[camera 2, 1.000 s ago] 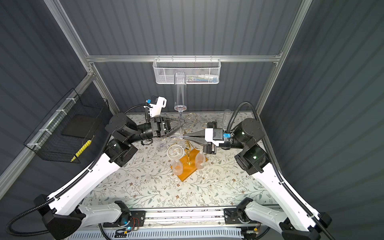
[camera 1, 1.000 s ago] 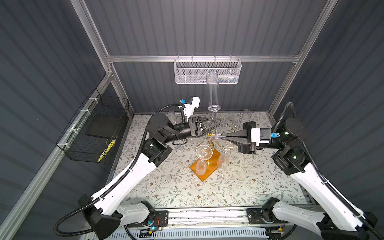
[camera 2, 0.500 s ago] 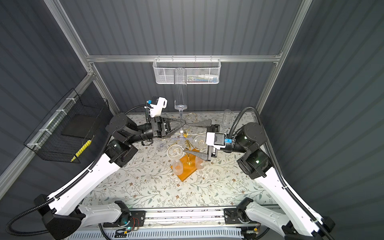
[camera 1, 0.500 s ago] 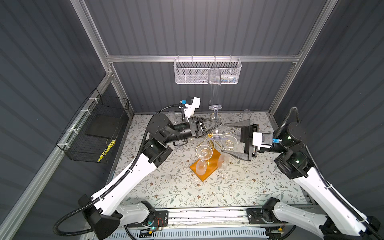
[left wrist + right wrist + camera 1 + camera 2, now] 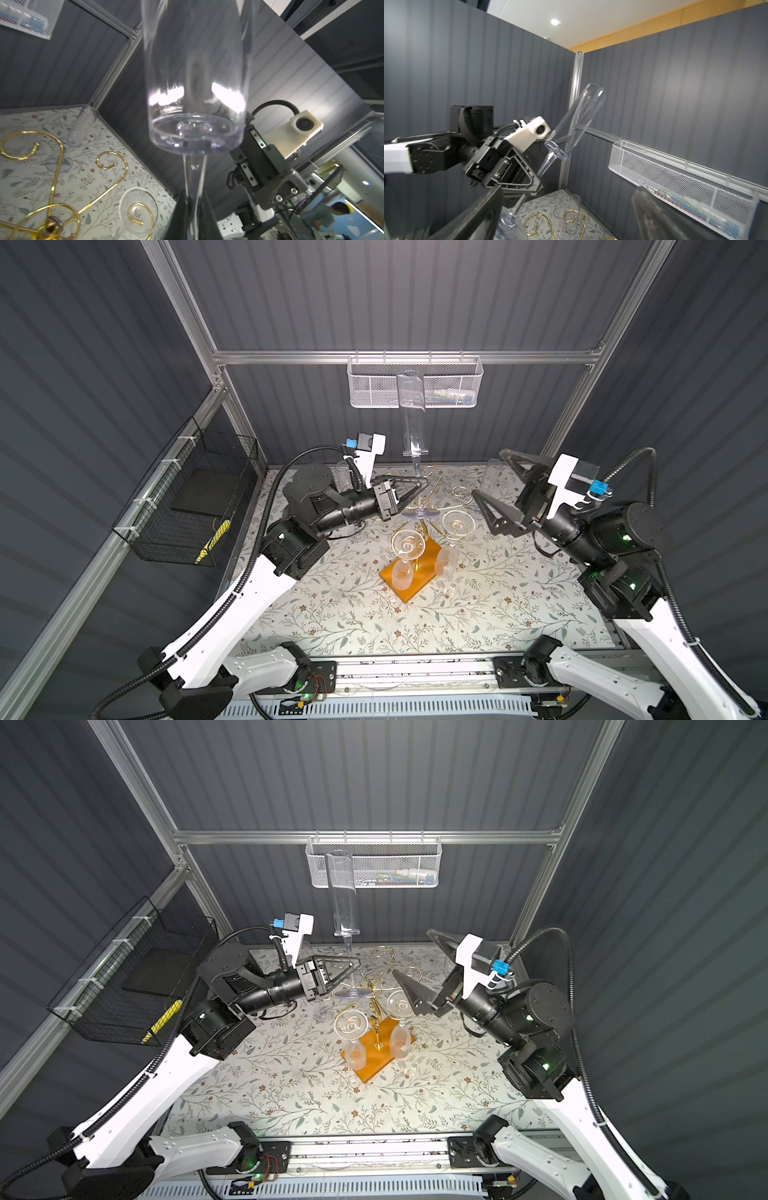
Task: Take the wine glass off the wine glass rack
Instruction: 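Hold the glass upright with the left gripper while the right gripper moves to its bowl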
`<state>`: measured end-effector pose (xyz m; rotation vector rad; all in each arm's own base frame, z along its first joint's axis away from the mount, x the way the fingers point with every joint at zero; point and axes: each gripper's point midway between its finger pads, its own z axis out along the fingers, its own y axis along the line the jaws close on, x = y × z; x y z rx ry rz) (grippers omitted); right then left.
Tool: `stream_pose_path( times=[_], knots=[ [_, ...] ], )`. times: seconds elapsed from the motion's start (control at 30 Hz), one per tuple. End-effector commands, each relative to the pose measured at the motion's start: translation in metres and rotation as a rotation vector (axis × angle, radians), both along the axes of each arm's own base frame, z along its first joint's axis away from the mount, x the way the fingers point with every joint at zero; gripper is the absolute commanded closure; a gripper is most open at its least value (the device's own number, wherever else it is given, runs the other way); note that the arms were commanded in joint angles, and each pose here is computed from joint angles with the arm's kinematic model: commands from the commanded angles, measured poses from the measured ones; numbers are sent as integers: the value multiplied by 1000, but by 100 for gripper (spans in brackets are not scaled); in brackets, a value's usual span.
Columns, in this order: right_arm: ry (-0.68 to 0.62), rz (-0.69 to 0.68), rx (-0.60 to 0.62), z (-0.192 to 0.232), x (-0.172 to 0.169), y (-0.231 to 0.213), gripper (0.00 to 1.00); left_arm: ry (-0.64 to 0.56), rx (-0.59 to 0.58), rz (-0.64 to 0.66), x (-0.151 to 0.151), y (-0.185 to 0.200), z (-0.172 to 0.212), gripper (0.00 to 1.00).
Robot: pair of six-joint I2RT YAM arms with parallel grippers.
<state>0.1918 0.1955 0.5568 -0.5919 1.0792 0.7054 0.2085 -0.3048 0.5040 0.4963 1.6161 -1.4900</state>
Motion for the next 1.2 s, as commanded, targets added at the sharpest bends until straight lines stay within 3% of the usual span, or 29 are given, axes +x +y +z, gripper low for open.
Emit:
stream_pose_path(
  times=[0.0, 0.27, 0.67, 1.17],
  knots=[
    [179, -111, 59, -4, 19, -18, 1, -196, 115, 123, 6, 16, 5, 100],
    [360, -93, 14, -12, 32, -7, 1, -373, 274, 260, 30, 24, -3, 100],
    [372, 74, 10, -7, 30, 25, 1, -512, 417, 272, 49, 13, -22, 100],
    [406, 229, 98, 20, 55, 65, 2, -594, 425, 224, 48, 2, -33, 100]
  ],
)
